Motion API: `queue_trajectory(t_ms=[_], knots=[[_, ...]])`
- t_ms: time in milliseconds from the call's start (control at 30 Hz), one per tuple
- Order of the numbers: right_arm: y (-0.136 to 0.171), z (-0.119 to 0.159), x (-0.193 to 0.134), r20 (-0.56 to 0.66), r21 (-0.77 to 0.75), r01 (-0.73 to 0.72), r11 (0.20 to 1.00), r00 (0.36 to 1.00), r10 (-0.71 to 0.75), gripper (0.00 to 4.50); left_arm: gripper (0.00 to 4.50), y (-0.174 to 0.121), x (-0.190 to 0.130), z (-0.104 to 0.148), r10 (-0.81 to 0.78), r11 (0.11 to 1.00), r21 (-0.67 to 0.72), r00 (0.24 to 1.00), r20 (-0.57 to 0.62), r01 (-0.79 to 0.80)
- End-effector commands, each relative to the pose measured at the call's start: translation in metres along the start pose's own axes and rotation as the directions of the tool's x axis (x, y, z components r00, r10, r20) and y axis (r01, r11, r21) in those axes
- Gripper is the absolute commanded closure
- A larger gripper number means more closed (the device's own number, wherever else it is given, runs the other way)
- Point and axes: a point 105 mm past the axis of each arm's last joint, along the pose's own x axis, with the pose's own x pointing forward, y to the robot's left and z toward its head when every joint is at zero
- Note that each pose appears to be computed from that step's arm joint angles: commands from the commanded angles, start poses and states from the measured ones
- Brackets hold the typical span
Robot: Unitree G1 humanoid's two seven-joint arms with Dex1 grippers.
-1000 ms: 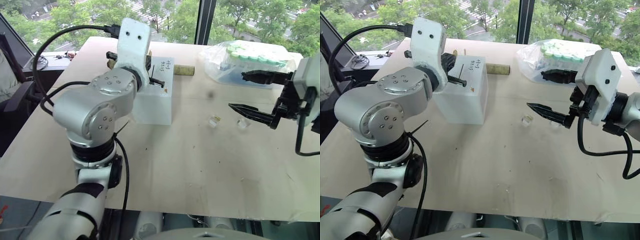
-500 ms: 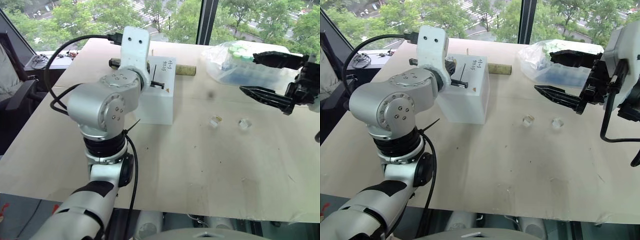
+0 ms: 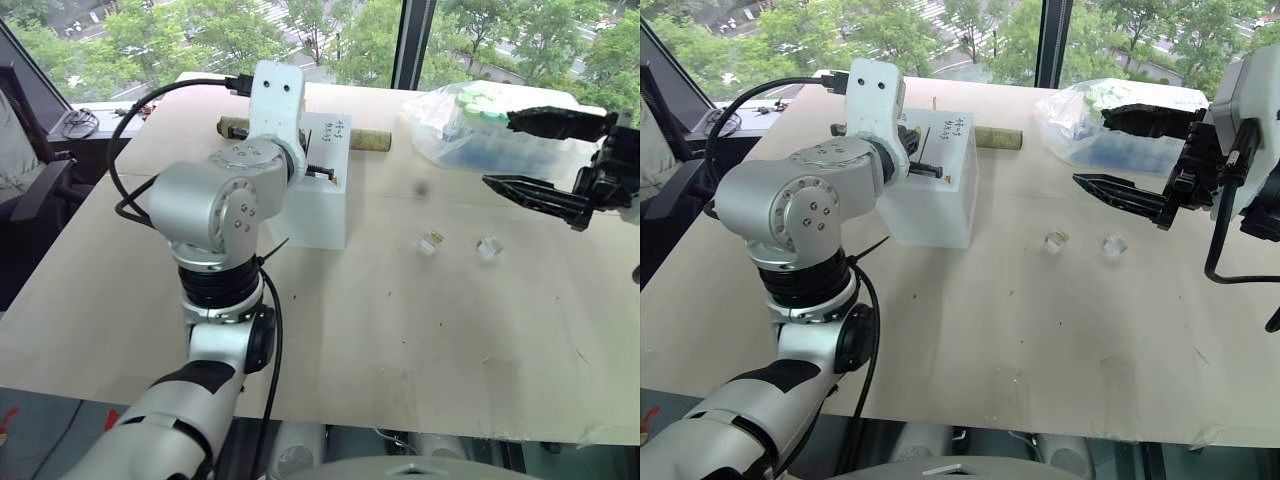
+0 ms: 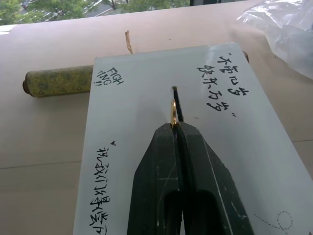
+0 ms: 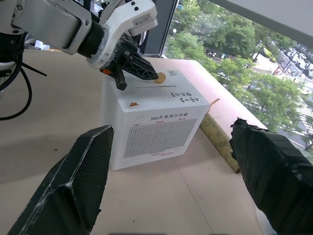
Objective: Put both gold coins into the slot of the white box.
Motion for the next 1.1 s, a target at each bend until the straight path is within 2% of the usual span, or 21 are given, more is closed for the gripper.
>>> queue_trajectory(t_ms=[33, 633, 767, 833, 967, 1067, 1100], knots=[[-0.001, 0.011, -0.006, 0.008, -0.055, 0.020, 0.998, 1.000, -0.020, 0.41, 4.50, -0.002, -0.003, 0.007, -0.007, 1.000, -0.017, 1.000, 0.025, 0.007], [0.002, 0.011, -0.004, -0.002, -0.059, 0.022, 0.998, 1.000, -0.022, 0.41, 4.50, -0.002, 0.002, 0.002, 0.005, 1.000, -0.020, 1.000, -0.007, -0.005], [0.001, 0.010, -0.005, -0.011, -0.054, 0.029, 0.998, 1.000, -0.029, 0.36, 3.46, -0.002, 0.000, 0.004, 0.003, 1.000, -0.016, 1.000, 0.008, -0.003], [0.002, 0.008, -0.005, -0.017, -0.050, 0.029, 0.998, 0.999, -0.030, 0.36, 2.44, -0.002, -0.003, 0.008, -0.017, 1.000, -0.011, 0.999, 0.027, 0.017], [0.005, 0.002, -0.004, -0.045, -0.027, 0.030, 0.999, 0.998, -0.031, 0.36, 2.44, -0.004, -0.017, 0.013, -0.161, 0.986, 0.044, 0.983, 0.084, 0.158], [0.009, -0.010, -0.002, -0.090, 0.006, 0.031, 0.999, 0.995, -0.031, 0.36, 2.44, -0.001, -0.042, 0.022, -0.290, 0.956, 0.101, 0.937, 0.193, 0.275], [0.010, -0.016, 0.000, -0.111, 0.005, 0.042, 0.999, 0.993, -0.041, 0.36, 2.44, -0.001, -0.054, 0.026, -0.352, 0.935, 0.151, 0.897, 0.266, 0.322]])
